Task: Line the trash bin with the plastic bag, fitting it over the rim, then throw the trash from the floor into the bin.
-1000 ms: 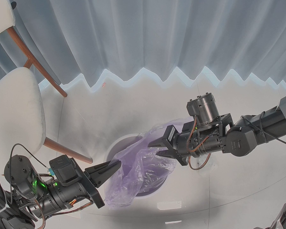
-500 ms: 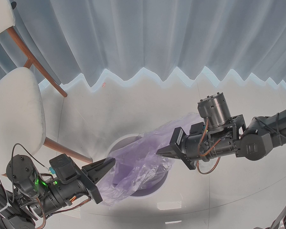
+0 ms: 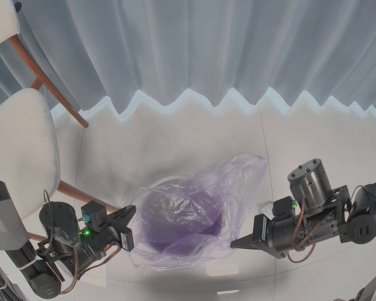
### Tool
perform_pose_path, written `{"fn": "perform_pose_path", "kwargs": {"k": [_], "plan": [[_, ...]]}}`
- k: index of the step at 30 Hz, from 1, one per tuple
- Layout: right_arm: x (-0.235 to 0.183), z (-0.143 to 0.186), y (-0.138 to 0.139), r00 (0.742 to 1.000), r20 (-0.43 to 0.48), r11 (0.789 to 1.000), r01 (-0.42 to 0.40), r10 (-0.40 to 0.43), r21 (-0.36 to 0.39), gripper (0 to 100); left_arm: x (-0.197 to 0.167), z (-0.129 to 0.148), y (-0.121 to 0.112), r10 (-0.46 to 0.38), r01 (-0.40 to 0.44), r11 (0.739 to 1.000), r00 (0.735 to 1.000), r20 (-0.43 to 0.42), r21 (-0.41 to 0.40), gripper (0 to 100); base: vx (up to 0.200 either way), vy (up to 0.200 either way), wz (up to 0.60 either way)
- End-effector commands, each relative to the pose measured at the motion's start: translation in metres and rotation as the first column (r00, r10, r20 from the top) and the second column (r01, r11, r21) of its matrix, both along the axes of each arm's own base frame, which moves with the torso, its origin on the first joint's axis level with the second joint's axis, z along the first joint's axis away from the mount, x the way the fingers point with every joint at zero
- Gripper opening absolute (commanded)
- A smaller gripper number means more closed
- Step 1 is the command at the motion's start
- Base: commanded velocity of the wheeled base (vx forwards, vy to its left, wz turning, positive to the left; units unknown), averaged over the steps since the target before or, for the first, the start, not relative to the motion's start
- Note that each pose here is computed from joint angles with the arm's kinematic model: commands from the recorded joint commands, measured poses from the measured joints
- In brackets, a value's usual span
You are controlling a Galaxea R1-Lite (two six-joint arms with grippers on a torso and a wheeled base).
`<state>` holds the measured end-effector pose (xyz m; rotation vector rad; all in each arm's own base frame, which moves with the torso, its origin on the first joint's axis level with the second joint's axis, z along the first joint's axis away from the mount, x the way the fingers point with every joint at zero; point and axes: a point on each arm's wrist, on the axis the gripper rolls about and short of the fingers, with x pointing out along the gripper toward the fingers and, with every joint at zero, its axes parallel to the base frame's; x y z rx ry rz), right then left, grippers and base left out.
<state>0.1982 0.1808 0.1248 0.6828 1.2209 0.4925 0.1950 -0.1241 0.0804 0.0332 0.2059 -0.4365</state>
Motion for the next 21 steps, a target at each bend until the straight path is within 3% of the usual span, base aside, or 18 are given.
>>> {"fn": "perform_pose_path", "kwargs": {"k": [1, 9, 11, 12, 14, 21], "plan": [[-0.009, -0.017, -0.002, 0.999, -0.029, 0.999, -0.023, 0.022, -0.035, 0, 0.015, -0.035, 0.008, 0.079, -0.069, 0.994, 0.990, -0.119, 0.086, 0, 0.000, 0.000, 0.00], [-0.014, -0.056, 0.025, 0.992, -0.063, 0.986, -0.112, 0.105, -0.121, 0, 0.020, -0.066, 0.011, 0.116, -0.080, 0.983, 0.968, -0.221, 0.168, 0, 0.000, 0.000, 0.00], [-0.014, -0.056, 0.025, 0.992, -0.063, 0.986, -0.112, 0.105, -0.121, 0, 0.020, -0.066, 0.011, 0.116, -0.080, 0.983, 0.968, -0.221, 0.168, 0, 0.000, 0.000, 0.00], [-0.010, -0.077, 0.033, 0.994, -0.039, 0.976, -0.108, 0.102, -0.191, 0, 0.023, -0.074, 0.011, 0.154, -0.109, 0.974, 0.961, -0.232, 0.196, 0, 0.000, 0.000, 0.00], [-0.004, -0.092, 0.037, 0.996, -0.003, 0.969, -0.082, 0.084, -0.232, 0, 0.023, -0.080, 0.011, 0.171, -0.118, 0.969, 0.955, -0.243, 0.215, 0, 0.000, 0.000, 0.00], [0.005, -0.122, 0.044, 0.995, 0.068, 0.962, -0.047, 0.067, -0.270, 0, 0.024, -0.083, 0.012, 0.175, -0.119, 0.968, 0.951, -0.254, 0.222, 0, 0.000, 0.000, 0.00]]}}
